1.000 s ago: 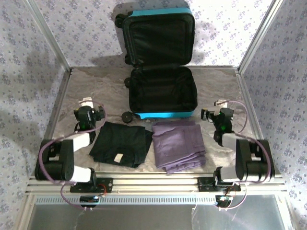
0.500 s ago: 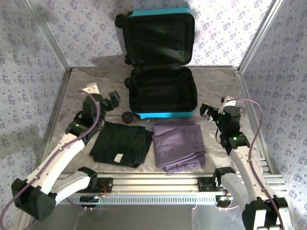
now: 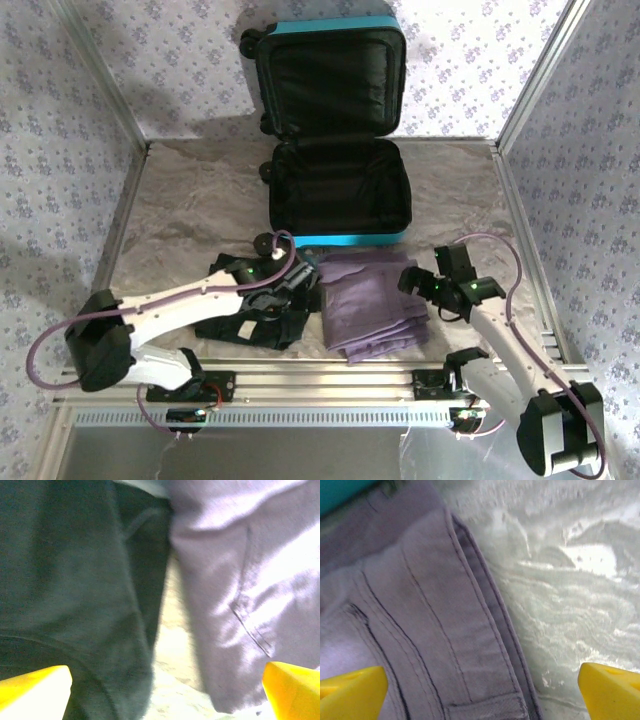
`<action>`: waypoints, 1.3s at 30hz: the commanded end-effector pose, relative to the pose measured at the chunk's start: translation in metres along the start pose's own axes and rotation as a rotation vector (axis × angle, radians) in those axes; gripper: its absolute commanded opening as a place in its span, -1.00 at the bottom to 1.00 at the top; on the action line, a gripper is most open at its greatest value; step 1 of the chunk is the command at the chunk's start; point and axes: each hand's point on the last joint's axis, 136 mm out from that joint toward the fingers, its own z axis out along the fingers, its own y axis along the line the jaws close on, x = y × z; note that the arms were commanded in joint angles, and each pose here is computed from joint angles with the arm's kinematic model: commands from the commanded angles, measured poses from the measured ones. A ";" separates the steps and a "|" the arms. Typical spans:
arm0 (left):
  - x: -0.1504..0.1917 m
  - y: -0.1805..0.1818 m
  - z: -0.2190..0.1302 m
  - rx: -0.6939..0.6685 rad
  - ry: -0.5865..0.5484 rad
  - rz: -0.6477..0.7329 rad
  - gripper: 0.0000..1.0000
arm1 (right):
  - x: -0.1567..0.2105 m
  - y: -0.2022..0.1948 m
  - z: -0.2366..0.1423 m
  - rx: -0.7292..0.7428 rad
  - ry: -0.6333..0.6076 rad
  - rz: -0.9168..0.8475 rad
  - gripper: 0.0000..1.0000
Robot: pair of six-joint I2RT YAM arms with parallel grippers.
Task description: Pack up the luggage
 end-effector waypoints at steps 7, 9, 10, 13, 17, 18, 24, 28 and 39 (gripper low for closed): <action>0.018 -0.050 0.017 0.167 0.157 0.011 0.97 | 0.030 0.003 0.018 -0.044 0.118 0.046 0.99; 0.019 -0.056 0.024 0.180 0.175 0.020 0.96 | 0.030 0.003 0.018 -0.044 0.114 0.043 0.99; 0.019 -0.058 0.028 0.181 0.183 0.022 0.96 | 0.031 0.003 0.019 -0.046 0.114 0.042 0.99; 0.017 -0.064 0.038 0.178 0.198 0.032 0.96 | 0.032 0.001 0.020 -0.037 0.117 0.067 1.00; 0.019 -0.066 0.052 0.148 0.232 0.041 0.94 | 0.032 0.005 0.023 -0.053 0.118 0.065 0.99; 0.018 -0.067 0.054 0.146 0.235 0.044 0.94 | 0.032 0.006 0.023 -0.060 0.120 0.064 0.98; 0.019 -0.069 0.066 0.130 0.264 0.056 0.89 | 0.033 0.009 0.028 -0.053 0.129 0.053 0.95; 0.023 -0.067 0.070 0.122 0.282 0.045 0.82 | 0.036 0.014 0.034 -0.066 0.118 0.054 0.95; 0.028 -0.060 0.098 0.101 0.281 0.014 0.56 | 0.053 0.020 0.047 -0.025 0.181 -0.018 0.45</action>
